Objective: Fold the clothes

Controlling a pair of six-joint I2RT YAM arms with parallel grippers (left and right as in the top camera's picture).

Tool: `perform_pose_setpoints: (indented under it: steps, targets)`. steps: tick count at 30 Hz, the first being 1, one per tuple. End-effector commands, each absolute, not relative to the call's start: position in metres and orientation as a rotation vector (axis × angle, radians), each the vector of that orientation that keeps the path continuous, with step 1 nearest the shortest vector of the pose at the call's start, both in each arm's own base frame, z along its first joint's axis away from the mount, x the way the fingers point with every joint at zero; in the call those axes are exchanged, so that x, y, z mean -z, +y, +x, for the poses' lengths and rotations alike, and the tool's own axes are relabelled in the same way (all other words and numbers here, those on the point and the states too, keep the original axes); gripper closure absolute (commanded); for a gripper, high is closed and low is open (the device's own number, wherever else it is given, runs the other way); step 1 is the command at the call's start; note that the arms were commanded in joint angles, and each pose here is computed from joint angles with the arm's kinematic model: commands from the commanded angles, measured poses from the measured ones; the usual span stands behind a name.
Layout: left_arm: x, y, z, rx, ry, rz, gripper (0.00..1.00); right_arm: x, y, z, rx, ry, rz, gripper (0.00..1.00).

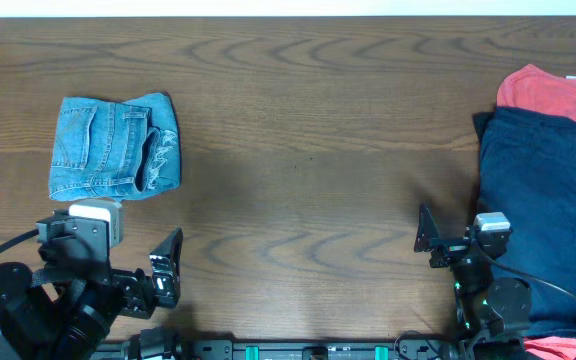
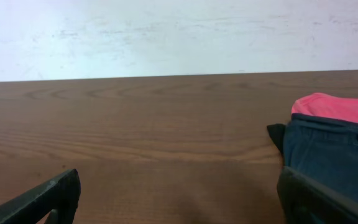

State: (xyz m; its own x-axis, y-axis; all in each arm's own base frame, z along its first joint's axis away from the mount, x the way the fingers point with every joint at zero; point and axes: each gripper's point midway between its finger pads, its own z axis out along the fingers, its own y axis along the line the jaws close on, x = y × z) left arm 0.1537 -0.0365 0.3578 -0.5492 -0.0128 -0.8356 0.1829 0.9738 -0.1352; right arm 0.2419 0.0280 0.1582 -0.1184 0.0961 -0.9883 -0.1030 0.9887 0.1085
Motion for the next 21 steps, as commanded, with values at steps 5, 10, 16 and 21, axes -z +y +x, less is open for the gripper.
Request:
perform_pose_setpoints:
  steps: [5, 10, 16, 21]
  targets:
    - [-0.361, -0.037, 0.153, 0.238, 2.130, 0.141, 0.02, -0.180, 0.024, 0.245, -0.151, 1.563, 0.007, 0.01]
    - [-0.361, -0.037, 0.153, 0.238, 2.129, 0.141, 0.02, -0.190, 0.030, 0.245, -0.183, 1.512, -0.024, 0.01]
    - [-0.361, -0.037, 0.153, 0.238, 2.129, 0.141, 0.02, -0.220, 0.032, 0.241, -0.197, 1.388, -0.036, 0.01]
    - [-0.361, -0.037, 0.153, 0.238, 2.130, 0.141, 0.02, -0.221, 0.029, 0.241, -0.176, 1.383, -0.029, 0.01]
